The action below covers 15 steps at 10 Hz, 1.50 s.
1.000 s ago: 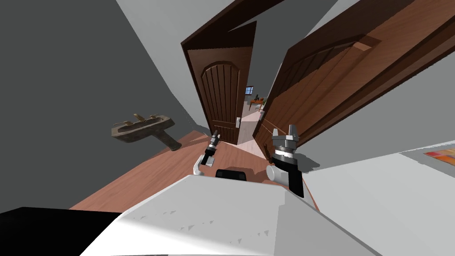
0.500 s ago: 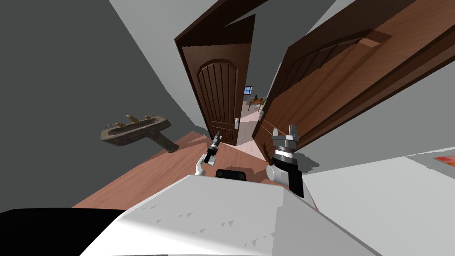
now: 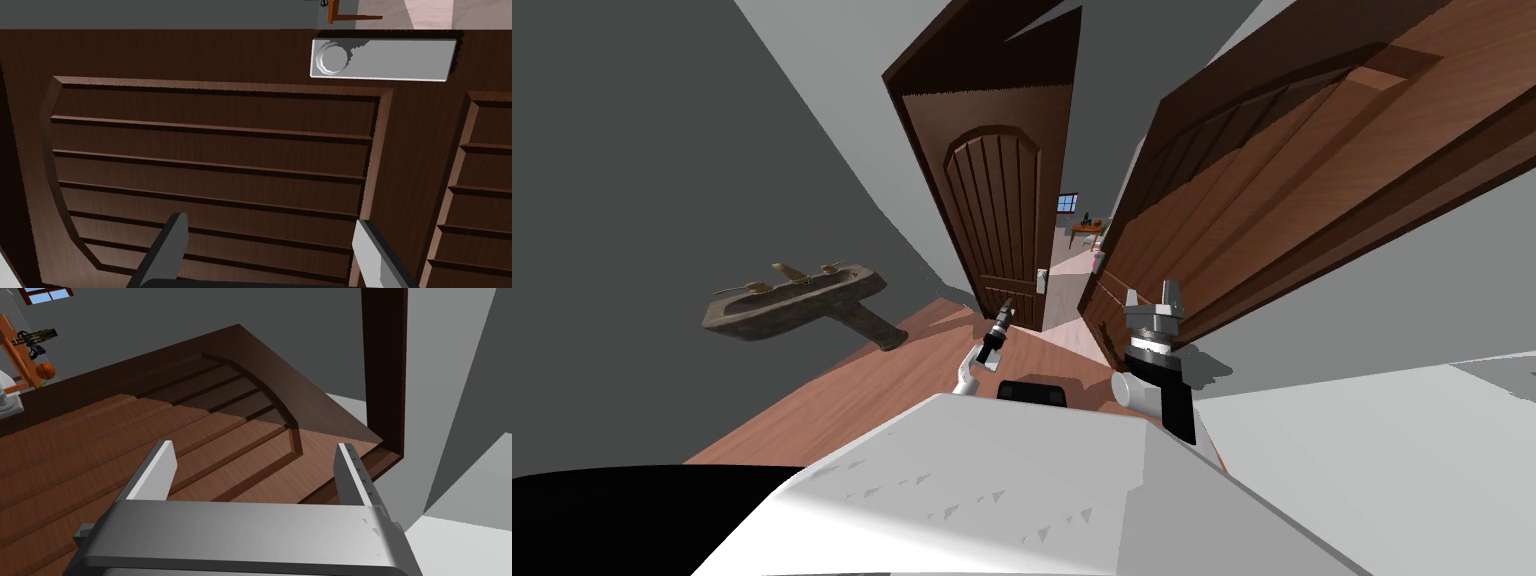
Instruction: Push the door open
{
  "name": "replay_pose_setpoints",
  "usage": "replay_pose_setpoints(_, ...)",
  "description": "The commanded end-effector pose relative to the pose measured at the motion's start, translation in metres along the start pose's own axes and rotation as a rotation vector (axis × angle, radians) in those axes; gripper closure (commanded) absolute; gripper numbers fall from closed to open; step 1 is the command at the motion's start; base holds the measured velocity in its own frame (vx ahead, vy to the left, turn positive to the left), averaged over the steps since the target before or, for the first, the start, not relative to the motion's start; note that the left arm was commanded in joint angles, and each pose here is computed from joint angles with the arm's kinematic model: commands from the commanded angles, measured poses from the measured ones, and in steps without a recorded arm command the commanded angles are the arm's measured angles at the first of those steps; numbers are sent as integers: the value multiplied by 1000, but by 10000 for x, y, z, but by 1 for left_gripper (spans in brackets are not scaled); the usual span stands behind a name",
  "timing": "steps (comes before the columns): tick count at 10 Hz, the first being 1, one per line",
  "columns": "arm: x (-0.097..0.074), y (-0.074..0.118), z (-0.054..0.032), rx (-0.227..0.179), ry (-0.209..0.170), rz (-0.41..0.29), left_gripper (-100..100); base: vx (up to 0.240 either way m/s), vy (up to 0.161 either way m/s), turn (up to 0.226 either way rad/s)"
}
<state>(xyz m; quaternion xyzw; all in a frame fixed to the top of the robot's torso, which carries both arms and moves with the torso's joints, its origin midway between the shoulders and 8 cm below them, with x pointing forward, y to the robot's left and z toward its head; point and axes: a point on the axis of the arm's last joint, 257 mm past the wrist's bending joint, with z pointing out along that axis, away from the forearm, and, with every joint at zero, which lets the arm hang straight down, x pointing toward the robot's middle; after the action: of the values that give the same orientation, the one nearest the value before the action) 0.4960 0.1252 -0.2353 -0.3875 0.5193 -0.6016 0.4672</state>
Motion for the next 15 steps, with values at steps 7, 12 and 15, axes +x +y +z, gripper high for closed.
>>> replay_pose_setpoints(7, 255, 512, 161, -127, 42, -17, -100, 138, -38, -23)
replay_pose_setpoints(12, 242, 616, 195, -154, 46, -9, -100, 143, -37, -18)
replay_pose_setpoints(15, 177, 640, 206, -159, 40, 0, -100, 186, -64, -20)
